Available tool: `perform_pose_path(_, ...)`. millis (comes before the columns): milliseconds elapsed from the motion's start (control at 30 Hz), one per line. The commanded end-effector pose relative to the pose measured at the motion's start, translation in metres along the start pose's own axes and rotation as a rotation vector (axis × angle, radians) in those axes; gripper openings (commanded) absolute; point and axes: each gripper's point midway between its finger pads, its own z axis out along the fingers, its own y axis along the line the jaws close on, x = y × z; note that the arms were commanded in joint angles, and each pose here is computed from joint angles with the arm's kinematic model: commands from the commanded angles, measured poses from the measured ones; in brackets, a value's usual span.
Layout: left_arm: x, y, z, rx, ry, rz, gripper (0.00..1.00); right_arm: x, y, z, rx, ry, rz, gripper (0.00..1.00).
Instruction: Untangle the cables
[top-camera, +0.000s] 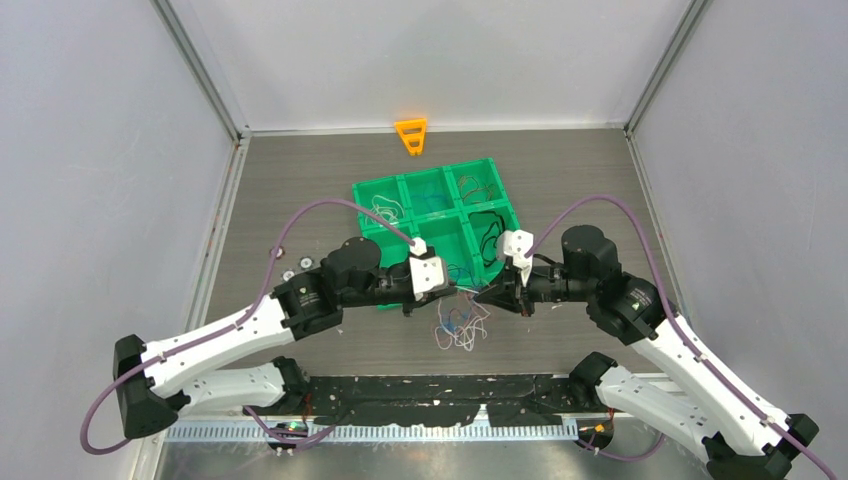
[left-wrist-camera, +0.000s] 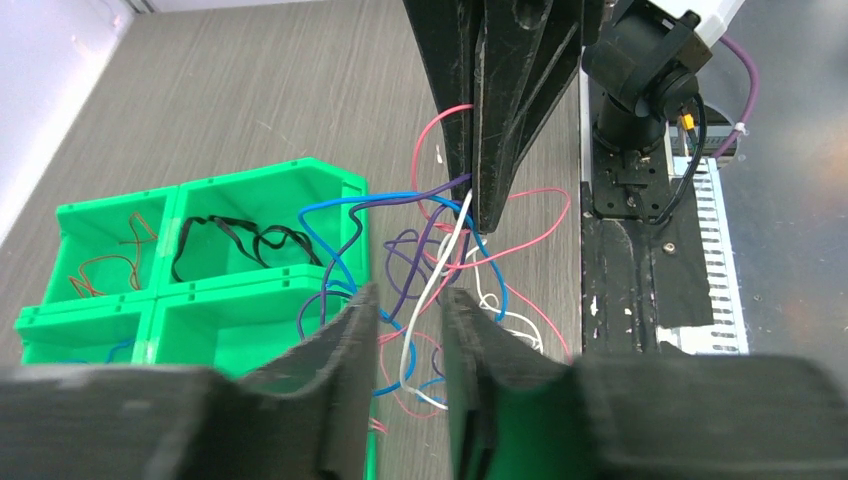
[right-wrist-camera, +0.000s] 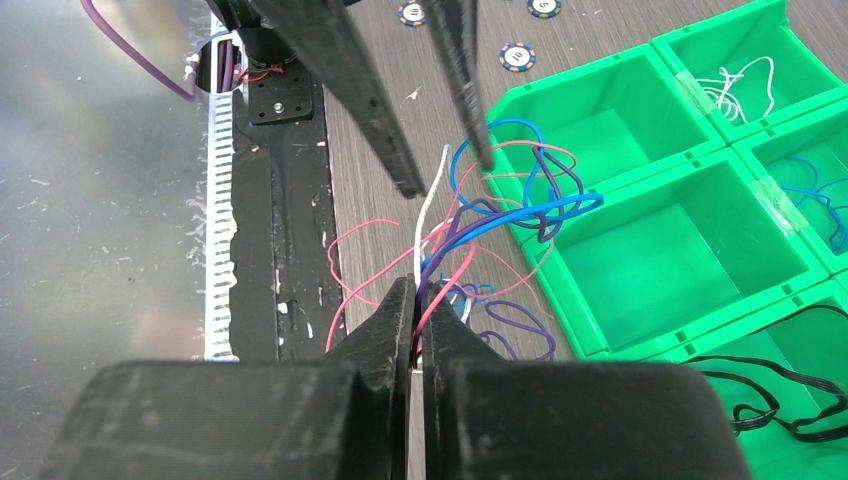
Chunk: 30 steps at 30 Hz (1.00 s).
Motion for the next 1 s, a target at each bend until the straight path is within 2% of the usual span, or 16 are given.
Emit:
perform_pose_path(0,-0.021,-0.001,-0.003,0.028,-0.033,0.031,0.0,0.0,-0.007,0.003,0.023,0.004,-0.015,0.05)
perform_pose_path(133,-0.007,-0.006,-0.003,0.067,0.071,-0.002,0.0,0.005,-0.012,0.008,0.033,0.011,-0.002,0.05)
perform_pose_path(233,-0.001,-0.006,-0.002,0.067,0.101,-0.016,0.0,0.003,-0.012,0.011,0.022,-0.01,-0.01,0.06)
perform_pose_path(333,-0.016,-0.004,-0.009,0.049,0.038,-0.007,0.0,0.007,-0.02,0.013,0.053,0.009,-0.002,0.12)
perform_pose_path(467,-0.066,0.002,-0.032,0.011,-0.16,0.0,0.0,0.032,-0.031,0.02,0.088,0.069,0.022,0.24)
perform_pose_path(500,-0.079,0.003,-0.037,0.008,-0.197,-0.001,0.0,0.037,-0.034,0.023,0.091,0.075,0.021,0.3)
perform_pose_path(567,-0.1,0.003,-0.043,0.022,-0.237,-0.016,0.0,0.051,-0.038,0.03,0.092,0.088,0.019,0.37)
perform_pose_path(733,-0.141,0.015,-0.056,0.012,-0.292,-0.045,0.0,0.083,-0.049,0.039,0.097,0.139,-0.041,0.42)
perform_pose_path(767,-0.145,0.02,-0.058,-0.002,-0.293,-0.059,0.0,0.081,-0.051,0.038,0.099,0.142,-0.064,0.48)
perform_pose_path(800,-0.149,0.027,-0.061,-0.021,-0.297,-0.074,0.0,0.081,-0.052,0.033,0.106,0.15,-0.062,0.62)
perform_pose_path(867,-0.158,0.04,-0.068,-0.055,-0.309,-0.087,0.0,0.068,-0.054,0.023,0.133,0.124,-0.077,0.78)
perform_pose_path(967,-0.175,0.048,-0.076,-0.077,-0.342,-0.069,0.0,0.039,-0.047,0.008,0.155,0.037,-0.097,0.89)
